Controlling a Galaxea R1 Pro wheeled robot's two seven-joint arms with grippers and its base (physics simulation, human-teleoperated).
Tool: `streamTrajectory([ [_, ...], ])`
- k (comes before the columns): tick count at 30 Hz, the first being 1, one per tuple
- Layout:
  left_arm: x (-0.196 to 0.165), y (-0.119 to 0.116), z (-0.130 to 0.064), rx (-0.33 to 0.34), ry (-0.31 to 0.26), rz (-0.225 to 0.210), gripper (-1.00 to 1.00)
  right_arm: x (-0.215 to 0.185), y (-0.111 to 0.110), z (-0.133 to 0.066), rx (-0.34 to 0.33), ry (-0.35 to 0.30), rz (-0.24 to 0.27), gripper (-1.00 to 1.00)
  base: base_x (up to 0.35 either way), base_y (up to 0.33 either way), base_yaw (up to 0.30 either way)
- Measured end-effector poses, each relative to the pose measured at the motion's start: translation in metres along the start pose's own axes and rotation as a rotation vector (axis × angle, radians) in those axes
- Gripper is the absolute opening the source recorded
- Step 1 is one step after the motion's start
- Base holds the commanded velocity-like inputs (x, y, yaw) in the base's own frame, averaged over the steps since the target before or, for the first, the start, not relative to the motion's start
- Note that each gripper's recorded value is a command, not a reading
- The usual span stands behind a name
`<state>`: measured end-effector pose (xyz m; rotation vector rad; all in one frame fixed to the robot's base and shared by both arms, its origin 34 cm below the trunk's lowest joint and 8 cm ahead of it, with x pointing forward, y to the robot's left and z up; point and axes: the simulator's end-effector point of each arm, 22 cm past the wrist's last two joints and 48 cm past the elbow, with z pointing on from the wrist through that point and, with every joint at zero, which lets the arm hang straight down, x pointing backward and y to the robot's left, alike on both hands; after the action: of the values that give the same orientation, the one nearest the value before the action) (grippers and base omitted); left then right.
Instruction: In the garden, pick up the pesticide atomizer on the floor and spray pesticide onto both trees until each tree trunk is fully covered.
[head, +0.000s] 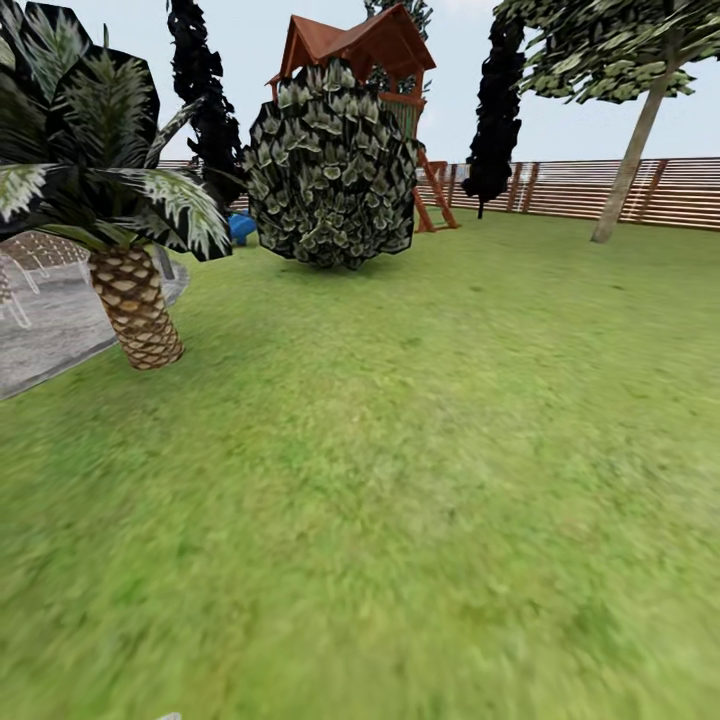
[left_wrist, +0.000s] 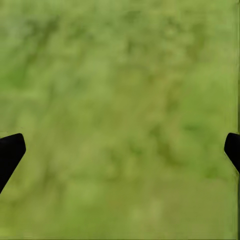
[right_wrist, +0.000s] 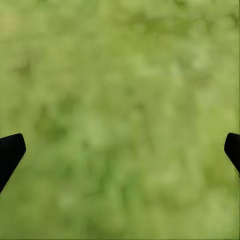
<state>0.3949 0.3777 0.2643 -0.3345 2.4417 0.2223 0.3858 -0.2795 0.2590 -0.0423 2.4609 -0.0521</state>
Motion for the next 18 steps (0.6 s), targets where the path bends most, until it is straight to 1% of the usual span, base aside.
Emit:
streamTrajectory([
  [18, 0.0, 0.0, 0.0, 0.0, 0.0, 0.0, 1.0, -0.0023, -0.0001, 0.0004, 0.0, -0.005, 0.0, 1.0, 0.338, -0.08, 0.004],
])
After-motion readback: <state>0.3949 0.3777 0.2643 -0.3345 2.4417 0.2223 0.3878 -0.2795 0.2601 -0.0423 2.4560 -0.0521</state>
